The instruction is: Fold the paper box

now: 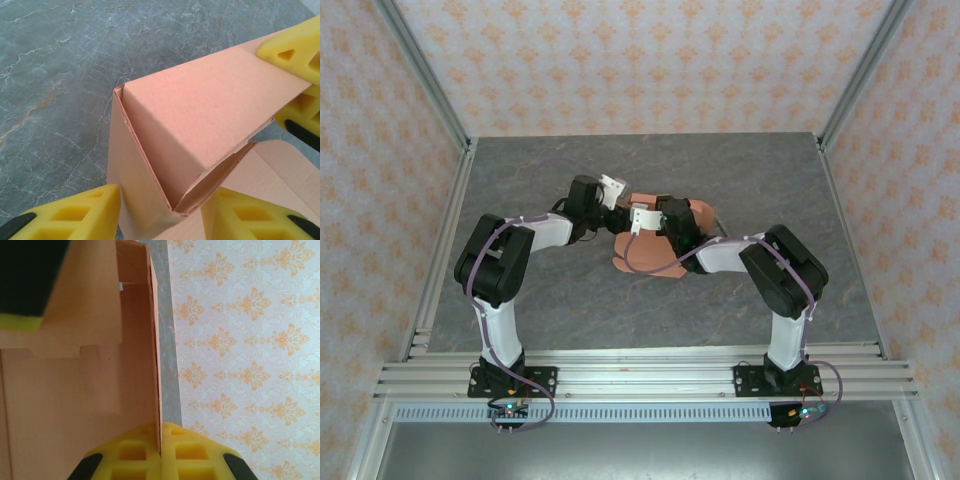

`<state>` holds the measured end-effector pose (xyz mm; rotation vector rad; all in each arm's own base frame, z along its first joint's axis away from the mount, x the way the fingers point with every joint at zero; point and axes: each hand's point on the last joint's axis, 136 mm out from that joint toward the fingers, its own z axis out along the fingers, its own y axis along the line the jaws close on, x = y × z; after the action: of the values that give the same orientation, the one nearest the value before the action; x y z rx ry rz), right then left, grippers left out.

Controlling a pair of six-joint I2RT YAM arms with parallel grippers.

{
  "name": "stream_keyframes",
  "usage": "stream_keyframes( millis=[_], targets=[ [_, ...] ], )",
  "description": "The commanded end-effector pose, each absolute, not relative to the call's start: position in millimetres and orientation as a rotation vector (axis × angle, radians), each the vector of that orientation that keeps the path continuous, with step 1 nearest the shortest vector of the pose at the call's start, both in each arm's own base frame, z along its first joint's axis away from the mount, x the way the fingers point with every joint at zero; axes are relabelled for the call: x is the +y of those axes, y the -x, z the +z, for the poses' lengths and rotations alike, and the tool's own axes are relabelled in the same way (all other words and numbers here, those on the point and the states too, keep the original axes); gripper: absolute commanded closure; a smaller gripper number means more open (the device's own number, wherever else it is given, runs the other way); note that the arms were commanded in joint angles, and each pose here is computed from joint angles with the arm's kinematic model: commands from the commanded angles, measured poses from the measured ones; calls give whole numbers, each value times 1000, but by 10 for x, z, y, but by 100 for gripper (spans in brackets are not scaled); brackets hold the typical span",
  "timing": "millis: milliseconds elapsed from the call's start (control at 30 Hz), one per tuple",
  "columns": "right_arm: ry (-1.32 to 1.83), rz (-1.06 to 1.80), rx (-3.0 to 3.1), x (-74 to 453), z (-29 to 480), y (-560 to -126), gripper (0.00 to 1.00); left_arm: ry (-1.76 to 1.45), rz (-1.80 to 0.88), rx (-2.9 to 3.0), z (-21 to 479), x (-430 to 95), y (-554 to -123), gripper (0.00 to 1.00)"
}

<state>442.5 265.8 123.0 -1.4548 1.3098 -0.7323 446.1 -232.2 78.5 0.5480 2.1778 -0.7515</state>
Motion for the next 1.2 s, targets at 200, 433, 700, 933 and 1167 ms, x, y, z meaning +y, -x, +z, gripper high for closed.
stream_keyframes(
  millis=[200, 433, 700, 933, 1167],
  targets=[
    [1467, -639, 1315, 2766, 1240, -4284, 100, -523, -637, 2130, 977, -2282, -4637, 63],
    [1463, -622, 1324, 2770, 1255, -4262, 100, -492, -633, 2105, 1049, -2299, -4691, 71],
    [1455, -613, 1331, 2804, 1305, -4265, 100, -450, -561, 2115, 1024, -2273, -4730, 78],
    [1445, -608, 1330, 2837, 1316, -4257, 100, -305, -472, 2137, 985, -2104, -4826, 77],
    [1434, -595, 1325, 2876, 1358, -4241, 100, -229, -393, 2150, 1003, -2032, -4886, 80]
  ],
)
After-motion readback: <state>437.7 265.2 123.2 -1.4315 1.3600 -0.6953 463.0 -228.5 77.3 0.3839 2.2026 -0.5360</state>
